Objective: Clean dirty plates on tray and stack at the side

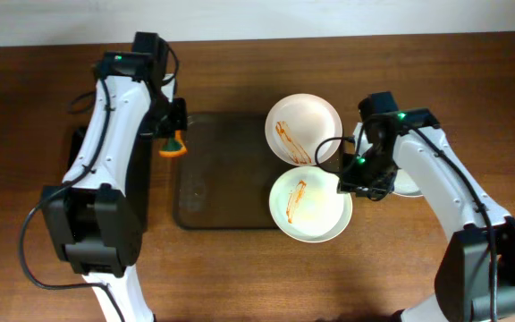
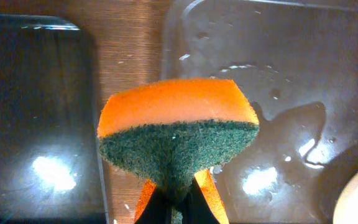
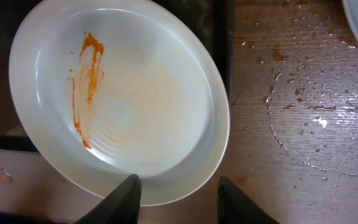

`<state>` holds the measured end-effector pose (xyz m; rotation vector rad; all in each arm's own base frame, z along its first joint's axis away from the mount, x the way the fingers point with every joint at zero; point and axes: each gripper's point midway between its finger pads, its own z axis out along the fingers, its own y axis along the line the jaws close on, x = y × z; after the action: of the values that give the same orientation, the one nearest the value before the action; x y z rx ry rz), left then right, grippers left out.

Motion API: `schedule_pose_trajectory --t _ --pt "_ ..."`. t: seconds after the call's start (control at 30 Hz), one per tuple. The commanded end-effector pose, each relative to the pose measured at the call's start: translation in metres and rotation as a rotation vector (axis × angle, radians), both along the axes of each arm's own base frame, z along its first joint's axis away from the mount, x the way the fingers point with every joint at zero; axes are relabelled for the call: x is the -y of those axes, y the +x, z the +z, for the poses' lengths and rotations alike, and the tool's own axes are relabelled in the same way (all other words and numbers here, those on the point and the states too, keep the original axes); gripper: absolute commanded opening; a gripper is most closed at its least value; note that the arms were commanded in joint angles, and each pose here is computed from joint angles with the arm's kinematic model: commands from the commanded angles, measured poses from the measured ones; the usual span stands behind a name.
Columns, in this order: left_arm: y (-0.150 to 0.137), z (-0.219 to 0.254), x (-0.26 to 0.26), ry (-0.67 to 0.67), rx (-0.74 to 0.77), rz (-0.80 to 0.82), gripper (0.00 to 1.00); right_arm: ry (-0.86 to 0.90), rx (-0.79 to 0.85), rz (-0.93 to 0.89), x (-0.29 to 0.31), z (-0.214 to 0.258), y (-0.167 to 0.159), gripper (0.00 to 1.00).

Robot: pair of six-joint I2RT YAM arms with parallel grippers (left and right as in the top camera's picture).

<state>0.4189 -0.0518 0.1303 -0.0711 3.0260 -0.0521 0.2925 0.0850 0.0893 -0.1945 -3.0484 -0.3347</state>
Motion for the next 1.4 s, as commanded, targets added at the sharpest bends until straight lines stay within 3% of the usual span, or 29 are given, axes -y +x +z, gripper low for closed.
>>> schedule_pose_trajectory --t 0.0,0.13,0.27,0.3,0.37,0.47,0.6,0.67,0.77,0.83,0.87,1.03,1.13,1.27,1.37 --pt "-0.001 -0.001 0.013 0.002 0.004 -0.062 0.00 -0.051 -0.022 0.022 -0.001 -0.020 -0.013 0.41" --pt "0.003 -0.001 0.014 0.000 0.019 -0.062 0.00 -0.126 -0.051 0.023 0.012 -0.036 -0.025 0.28" --pt "0.004 0.000 0.014 0.000 0.023 -0.062 0.00 -0.128 -0.089 0.000 0.010 -0.073 -0.050 0.26" --pt "0.005 0.000 0.014 -0.001 0.027 -0.061 0.00 -0.127 -0.080 0.001 0.008 -0.076 -0.050 0.22" --pt "0.005 0.000 0.014 -0.001 0.029 -0.061 0.00 -0.126 -0.071 -0.013 0.006 -0.075 -0.047 0.04" --pt "0.006 0.000 0.014 -0.001 0.029 -0.061 0.00 -0.058 -0.071 -0.006 -0.011 -0.050 -0.036 0.04" --pt "0.006 0.000 0.014 -0.001 0.030 -0.061 0.00 0.071 0.163 -0.109 -0.096 -0.043 0.018 0.04" --pt "0.006 0.000 0.014 0.000 0.029 -0.061 0.00 0.042 0.253 -0.181 -0.130 -0.064 0.036 0.04" --pt "0.004 0.000 0.014 0.000 0.025 -0.061 0.00 0.083 0.247 -0.150 -0.167 -0.100 0.036 0.04" --pt "0.006 0.000 0.014 -0.001 0.030 -0.061 0.00 0.103 0.299 -0.049 -0.171 -0.090 0.048 0.31" --pt "0.006 0.000 0.014 -0.001 0.029 -0.061 0.00 0.107 0.313 -0.034 -0.169 -0.085 0.055 0.36" --pt "-0.001 -0.008 0.014 -0.002 0.000 -0.063 0.00 0.138 0.265 -0.035 -0.171 -0.094 0.052 0.26" --pt "-0.014 -0.029 0.019 -0.032 -0.055 -0.067 0.00 0.159 0.239 -0.021 -0.178 -0.100 0.047 0.26" --pt "-0.031 -0.054 0.038 -0.150 -0.122 -0.074 0.00 0.166 0.246 -0.021 -0.180 -0.100 0.048 0.06" --pt "-0.038 -0.063 0.041 -0.164 -0.142 -0.091 0.00 0.175 0.265 -0.022 -0.182 -0.098 0.052 0.04"
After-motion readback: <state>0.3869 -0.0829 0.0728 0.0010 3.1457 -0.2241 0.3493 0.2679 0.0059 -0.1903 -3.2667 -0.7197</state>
